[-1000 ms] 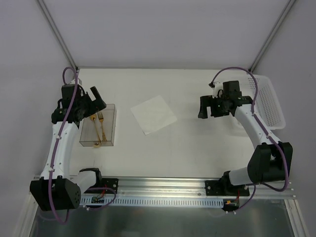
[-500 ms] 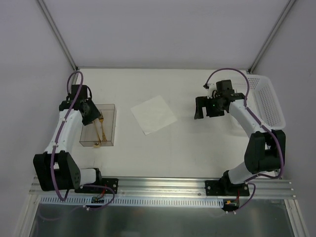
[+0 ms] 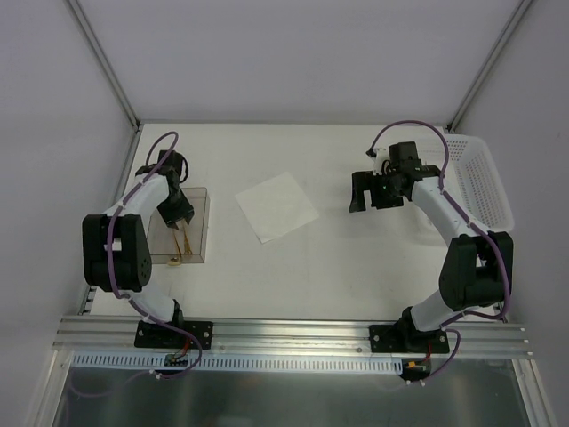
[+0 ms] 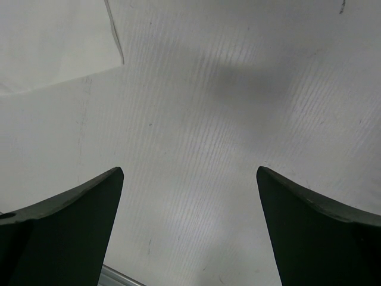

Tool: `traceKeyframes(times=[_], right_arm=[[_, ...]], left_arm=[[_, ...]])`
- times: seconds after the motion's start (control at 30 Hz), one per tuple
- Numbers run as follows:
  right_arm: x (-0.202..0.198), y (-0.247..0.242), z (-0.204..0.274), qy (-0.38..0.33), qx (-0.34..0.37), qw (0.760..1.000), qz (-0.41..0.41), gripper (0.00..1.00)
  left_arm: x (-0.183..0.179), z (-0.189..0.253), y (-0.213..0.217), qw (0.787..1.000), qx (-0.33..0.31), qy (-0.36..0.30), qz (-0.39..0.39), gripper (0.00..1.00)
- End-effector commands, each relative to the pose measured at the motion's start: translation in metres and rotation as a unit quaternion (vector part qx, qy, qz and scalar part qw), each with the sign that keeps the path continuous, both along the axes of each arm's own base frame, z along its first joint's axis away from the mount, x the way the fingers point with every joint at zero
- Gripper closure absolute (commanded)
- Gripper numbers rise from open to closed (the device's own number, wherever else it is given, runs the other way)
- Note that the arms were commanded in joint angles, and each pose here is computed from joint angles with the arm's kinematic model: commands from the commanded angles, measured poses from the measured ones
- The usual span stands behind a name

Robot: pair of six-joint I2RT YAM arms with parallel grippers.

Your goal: Place the utensils on the paper napkin and roll it up

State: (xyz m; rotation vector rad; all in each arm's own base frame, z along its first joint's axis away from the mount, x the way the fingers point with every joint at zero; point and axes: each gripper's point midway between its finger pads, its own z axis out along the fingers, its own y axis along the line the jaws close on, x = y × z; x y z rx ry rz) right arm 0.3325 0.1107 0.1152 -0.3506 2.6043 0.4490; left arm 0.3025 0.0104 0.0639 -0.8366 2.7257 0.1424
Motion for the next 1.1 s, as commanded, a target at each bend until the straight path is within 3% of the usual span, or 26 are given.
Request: traceKeyframes(times=[0.0, 0.43, 0.57, 0.73, 0.83, 1.07], right_arm=[[0.008, 0.003, 0.010, -0.012, 0.002, 1.000, -0.003, 0.01], [0.001, 0.004, 0.011, -0.009, 0.006, 1.000, 0.020, 0.01], [-0.005, 0.014, 0.013, -0.004, 0.031, 0.998, 0.050, 0.01], [-0.009, 0.036, 0.016, -0.004, 0.082, 0.992, 0.092, 0.01], [-0.002, 0.051, 0.013, -0.002, 0.097, 0.992, 0.086, 0.07], [0.009, 0.101, 0.000, -0.002, 0.114, 0.989, 0.093, 0.34]], left_arm=[[0.013, 0.005, 0.009, 0.999, 0.025, -0.007, 0.019, 0.65], [0.032, -0.029, 0.012, 0.999, 0.035, 0.011, -0.030, 0.64], [0.034, -0.038, 0.007, 0.999, 0.021, 0.015, -0.035, 0.64], [0.032, -0.049, 0.004, 0.999, 0.013, 0.022, -0.036, 0.72], [0.032, -0.052, 0.004, 0.999, 0.011, 0.022, -0.037, 0.78], [0.029, -0.053, 0.002, 0.999, 0.007, 0.025, -0.034, 0.93]])
